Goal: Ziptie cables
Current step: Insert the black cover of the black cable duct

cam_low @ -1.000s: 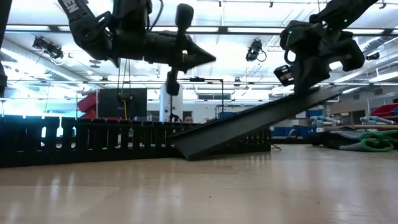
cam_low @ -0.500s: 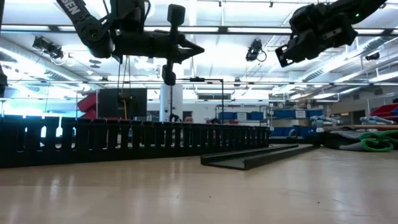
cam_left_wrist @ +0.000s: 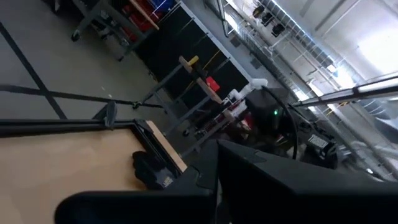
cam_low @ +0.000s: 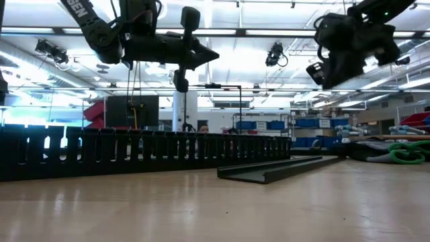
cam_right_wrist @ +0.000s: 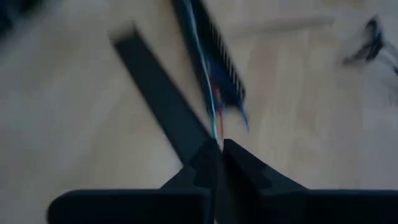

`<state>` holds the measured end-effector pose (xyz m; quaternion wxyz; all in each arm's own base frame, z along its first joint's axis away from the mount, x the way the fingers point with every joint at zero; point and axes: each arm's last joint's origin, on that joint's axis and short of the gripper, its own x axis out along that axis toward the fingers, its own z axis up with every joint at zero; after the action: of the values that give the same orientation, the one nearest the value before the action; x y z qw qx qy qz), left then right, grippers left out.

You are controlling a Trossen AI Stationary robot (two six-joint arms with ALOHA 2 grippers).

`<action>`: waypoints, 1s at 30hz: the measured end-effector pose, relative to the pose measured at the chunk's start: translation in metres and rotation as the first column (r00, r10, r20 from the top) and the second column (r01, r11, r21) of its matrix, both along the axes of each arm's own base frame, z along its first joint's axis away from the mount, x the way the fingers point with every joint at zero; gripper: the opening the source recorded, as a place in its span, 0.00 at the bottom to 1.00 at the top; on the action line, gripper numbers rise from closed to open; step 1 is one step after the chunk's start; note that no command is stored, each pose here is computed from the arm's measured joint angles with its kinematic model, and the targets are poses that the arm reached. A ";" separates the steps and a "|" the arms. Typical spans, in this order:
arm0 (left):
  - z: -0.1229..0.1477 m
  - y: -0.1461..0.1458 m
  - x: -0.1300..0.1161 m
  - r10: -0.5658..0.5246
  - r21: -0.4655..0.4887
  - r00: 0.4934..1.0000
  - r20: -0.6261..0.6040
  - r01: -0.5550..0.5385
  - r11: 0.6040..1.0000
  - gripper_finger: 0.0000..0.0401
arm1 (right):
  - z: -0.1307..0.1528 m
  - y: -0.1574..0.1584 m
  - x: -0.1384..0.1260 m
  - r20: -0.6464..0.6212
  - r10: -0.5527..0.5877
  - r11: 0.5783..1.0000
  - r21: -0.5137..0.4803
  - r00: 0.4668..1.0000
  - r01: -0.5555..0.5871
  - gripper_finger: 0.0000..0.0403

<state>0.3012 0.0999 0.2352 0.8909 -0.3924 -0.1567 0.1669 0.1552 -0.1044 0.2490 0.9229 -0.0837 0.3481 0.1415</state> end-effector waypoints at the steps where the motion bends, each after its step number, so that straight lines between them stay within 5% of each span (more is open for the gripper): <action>1: 0.000 0.000 0.000 0.001 0.005 1.000 -0.003 -0.001 1.000 0.00 | -0.003 0.002 0.001 -0.043 0.022 0.998 -0.054 0.999 -0.025 0.08; 6: -0.001 -0.001 0.000 -0.008 0.077 0.999 -0.043 0.012 0.997 0.00 | -0.013 0.012 0.012 -0.189 0.099 0.968 -0.209 0.977 -0.138 0.20; 16: -0.004 -0.002 0.002 -0.043 0.167 0.992 -0.119 0.063 0.984 0.00 | -0.051 0.036 0.053 -0.360 0.193 0.965 -0.100 0.913 -0.243 0.41; 22: -0.009 -0.002 0.002 -0.049 0.147 0.986 -0.160 0.073 0.986 0.00 | -0.085 0.039 0.070 -0.470 0.236 0.957 -0.039 0.851 -0.287 0.41; 30: -0.009 -0.002 0.002 -0.051 0.144 0.985 -0.166 0.075 0.987 0.00 | -0.129 0.036 0.091 -0.529 0.156 0.986 0.033 0.834 -0.164 0.30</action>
<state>0.3032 0.0975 0.2259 0.9324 -0.3144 -0.0834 0.1575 0.2458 -0.0682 0.1197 0.7755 -0.0767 0.5816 0.2332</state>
